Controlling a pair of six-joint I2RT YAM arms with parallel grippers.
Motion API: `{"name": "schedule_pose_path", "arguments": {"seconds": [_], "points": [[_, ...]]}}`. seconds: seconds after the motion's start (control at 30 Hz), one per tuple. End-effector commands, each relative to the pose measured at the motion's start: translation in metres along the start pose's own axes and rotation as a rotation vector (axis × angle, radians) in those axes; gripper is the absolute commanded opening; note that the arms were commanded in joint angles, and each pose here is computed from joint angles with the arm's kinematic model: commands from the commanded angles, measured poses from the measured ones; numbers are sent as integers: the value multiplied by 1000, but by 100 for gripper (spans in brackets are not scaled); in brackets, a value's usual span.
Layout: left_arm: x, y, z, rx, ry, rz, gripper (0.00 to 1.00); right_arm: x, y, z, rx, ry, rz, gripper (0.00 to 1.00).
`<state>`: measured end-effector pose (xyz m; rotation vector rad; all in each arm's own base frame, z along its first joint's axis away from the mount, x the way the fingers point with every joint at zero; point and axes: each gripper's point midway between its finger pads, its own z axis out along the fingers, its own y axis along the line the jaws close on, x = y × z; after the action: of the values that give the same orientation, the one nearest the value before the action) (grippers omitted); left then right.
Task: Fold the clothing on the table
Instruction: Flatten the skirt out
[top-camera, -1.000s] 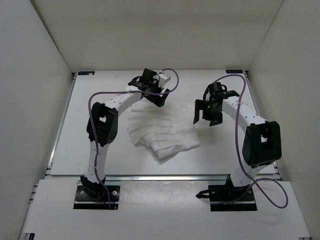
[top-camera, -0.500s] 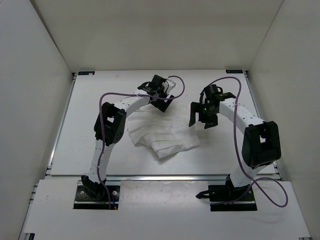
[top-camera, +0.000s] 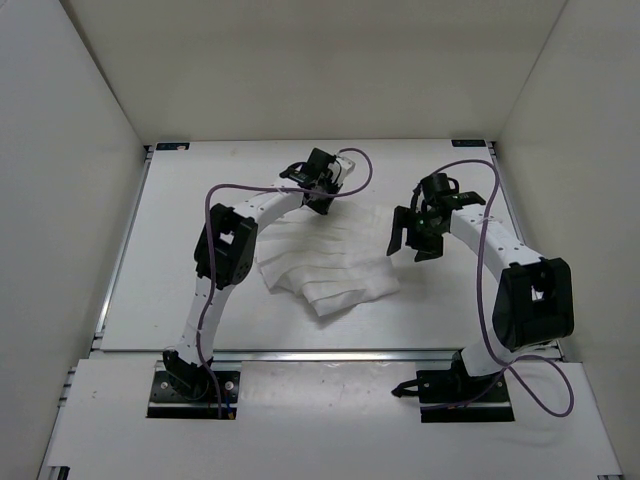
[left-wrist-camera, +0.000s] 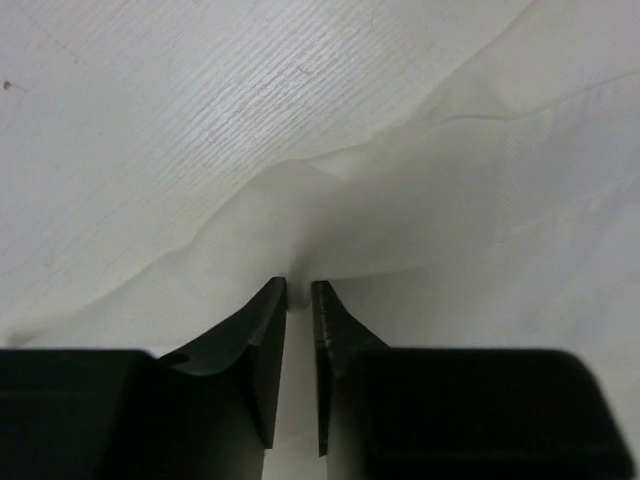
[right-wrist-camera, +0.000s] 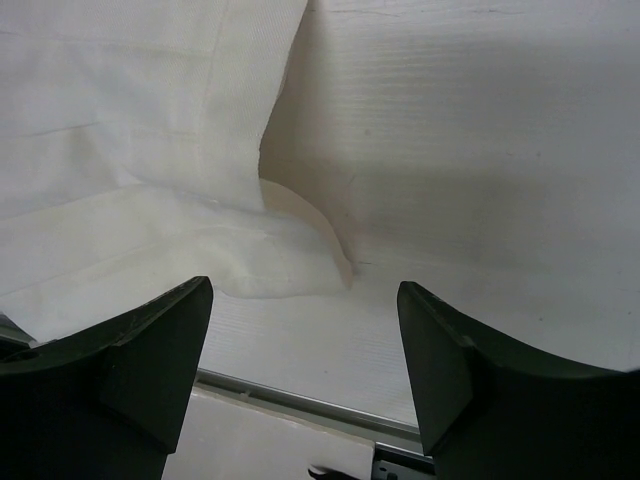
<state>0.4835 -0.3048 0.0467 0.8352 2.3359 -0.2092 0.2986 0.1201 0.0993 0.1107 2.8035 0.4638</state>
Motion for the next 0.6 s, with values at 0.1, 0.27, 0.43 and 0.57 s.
{"name": "schedule_pose_path", "arguments": {"seconds": [0.1,0.27,0.43,0.57], "points": [[-13,4,-5,-16,-31,-34,2,-8,7,-11,-25,-56,-5,69],[-21,8,-11,-22,-55,-72,0,-7,5,-11,-31,-67,15,65],[-29,53,-49,-108,-88,-168,0,-11,-2,-10,-33,-73,26,64],[-15,109,-93,-187,-92,-375,0,-24,-4,-7,-35,-75,3,65]]}}
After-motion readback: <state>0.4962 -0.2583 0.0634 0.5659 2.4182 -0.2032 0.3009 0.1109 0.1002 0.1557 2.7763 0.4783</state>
